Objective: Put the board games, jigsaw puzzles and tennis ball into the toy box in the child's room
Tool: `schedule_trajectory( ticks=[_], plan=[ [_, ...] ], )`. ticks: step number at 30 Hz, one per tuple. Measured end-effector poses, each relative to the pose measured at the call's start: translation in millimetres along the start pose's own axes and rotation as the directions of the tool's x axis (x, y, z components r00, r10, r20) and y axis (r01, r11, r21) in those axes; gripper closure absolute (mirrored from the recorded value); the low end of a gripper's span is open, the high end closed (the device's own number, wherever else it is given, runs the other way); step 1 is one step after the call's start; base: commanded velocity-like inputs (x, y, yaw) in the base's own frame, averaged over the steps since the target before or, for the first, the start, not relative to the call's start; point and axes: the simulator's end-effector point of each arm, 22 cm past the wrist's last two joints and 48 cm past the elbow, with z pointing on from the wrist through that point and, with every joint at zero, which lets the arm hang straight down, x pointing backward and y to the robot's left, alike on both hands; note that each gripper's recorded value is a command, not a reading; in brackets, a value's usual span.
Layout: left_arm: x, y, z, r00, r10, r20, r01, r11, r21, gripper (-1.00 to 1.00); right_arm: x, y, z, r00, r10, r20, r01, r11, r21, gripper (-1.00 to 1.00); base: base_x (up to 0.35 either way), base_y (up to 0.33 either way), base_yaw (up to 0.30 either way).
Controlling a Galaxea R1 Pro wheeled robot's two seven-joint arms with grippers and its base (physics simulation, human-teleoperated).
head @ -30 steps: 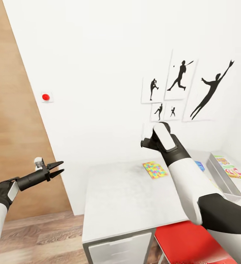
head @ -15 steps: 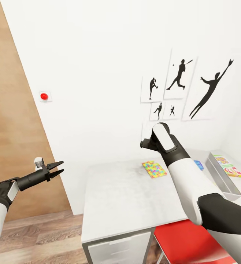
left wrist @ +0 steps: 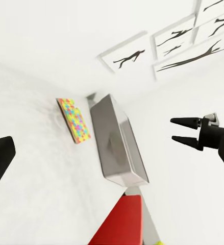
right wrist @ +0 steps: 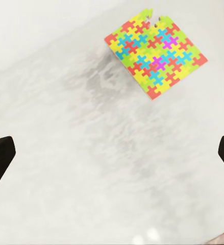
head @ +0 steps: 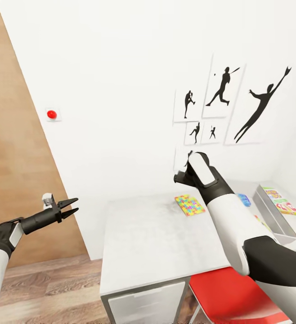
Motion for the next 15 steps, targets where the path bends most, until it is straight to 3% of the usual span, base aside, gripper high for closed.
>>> schedule_trajectory(
  ticks=[3, 15],
  plan=[
    [0, 3, -1.6, 1.000, -0.002, -0.001, 0.002, 1.000, -0.007, -1.00, 3, -1, 4.9, 1.000, 0.002, -0.009, -0.002, 1.000, 0.005, -1.00, 0.000, 0.000, 0.000],
    [-3, 18, -11.1, 1.000, -0.006, -0.001, 0.006, 0.999, -0.041, -1.00, -4, -16, 24.4, 0.995, 0.095, 0.017, -0.095, 0.995, 0.024, -1.00, 0.000, 0.000, 0.000]
  ],
)
